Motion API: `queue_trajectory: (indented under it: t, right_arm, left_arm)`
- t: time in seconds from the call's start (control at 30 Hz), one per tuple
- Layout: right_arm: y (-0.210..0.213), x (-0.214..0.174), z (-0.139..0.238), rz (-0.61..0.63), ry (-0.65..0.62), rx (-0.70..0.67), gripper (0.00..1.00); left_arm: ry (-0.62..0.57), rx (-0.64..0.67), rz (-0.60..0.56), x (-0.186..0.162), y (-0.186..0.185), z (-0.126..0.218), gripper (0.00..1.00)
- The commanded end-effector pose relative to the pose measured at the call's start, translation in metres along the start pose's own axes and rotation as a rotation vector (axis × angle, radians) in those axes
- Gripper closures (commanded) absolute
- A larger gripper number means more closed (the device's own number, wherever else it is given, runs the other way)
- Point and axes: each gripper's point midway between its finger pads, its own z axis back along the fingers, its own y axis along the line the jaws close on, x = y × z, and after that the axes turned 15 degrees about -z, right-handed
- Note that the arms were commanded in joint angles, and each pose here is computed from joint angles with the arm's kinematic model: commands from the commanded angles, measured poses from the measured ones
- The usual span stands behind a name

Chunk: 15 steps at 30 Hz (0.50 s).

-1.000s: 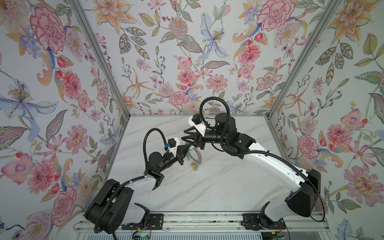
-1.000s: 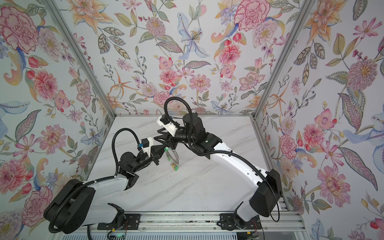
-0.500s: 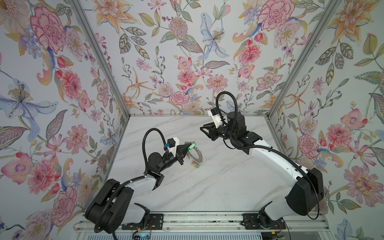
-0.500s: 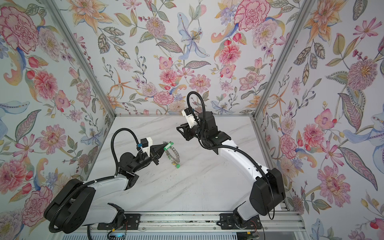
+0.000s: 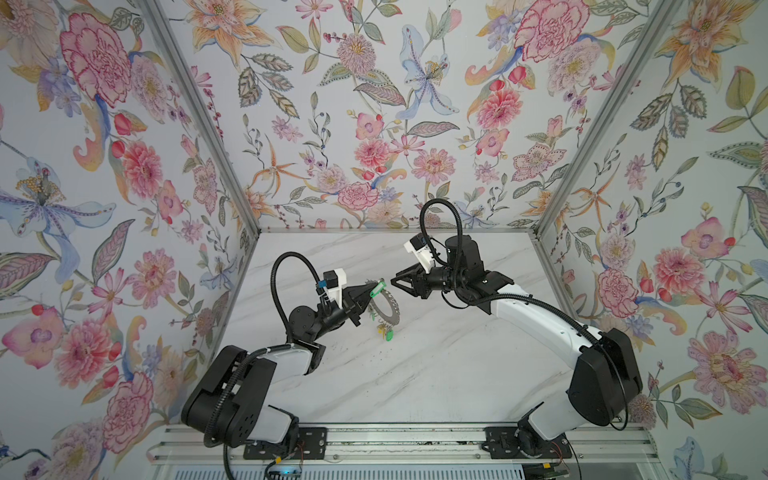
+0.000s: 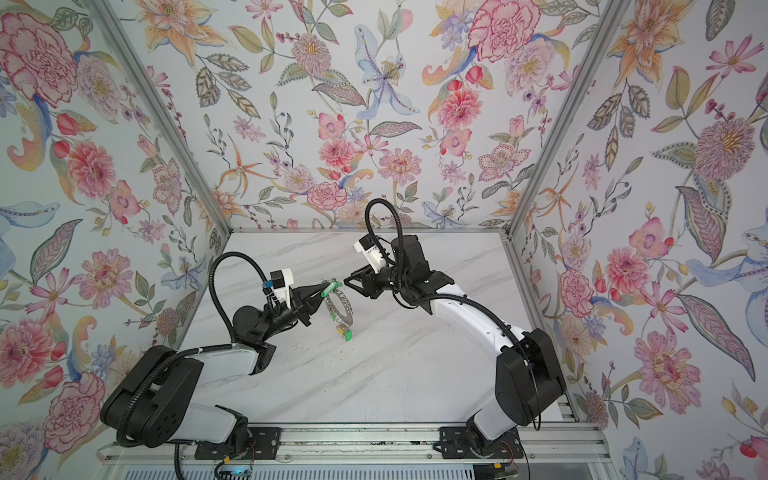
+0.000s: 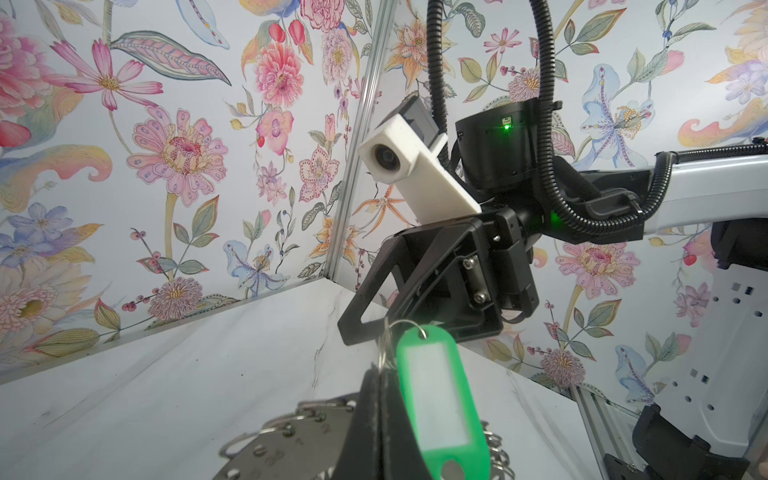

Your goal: Remove the keys from the keyring

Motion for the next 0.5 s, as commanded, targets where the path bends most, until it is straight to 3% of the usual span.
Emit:
queue_trajectory:
  t: [0.0, 0.3, 0.47]
  right_arm:
    - [0.026, 0.005, 0.002, 0.039, -0.022, 0.096, 0.62]
    - [0.038, -0.002, -0.004, 0.056, 0.027, 0.148, 0.63]
    - [0.033, -0.003, -0.008, 0.051, 0.032, 0.139, 0.71]
  left_arm:
    - [-0.136, -0.057, -0.071, 0.04, -0.011, -0.001, 1.0]
    - [-0.112, -0.037, -0.086, 0.036, -0.006, -0.003, 1.0]
    - [-0.126, -0.049, -0.082, 0.04, -0.008, -0.002, 1.0]
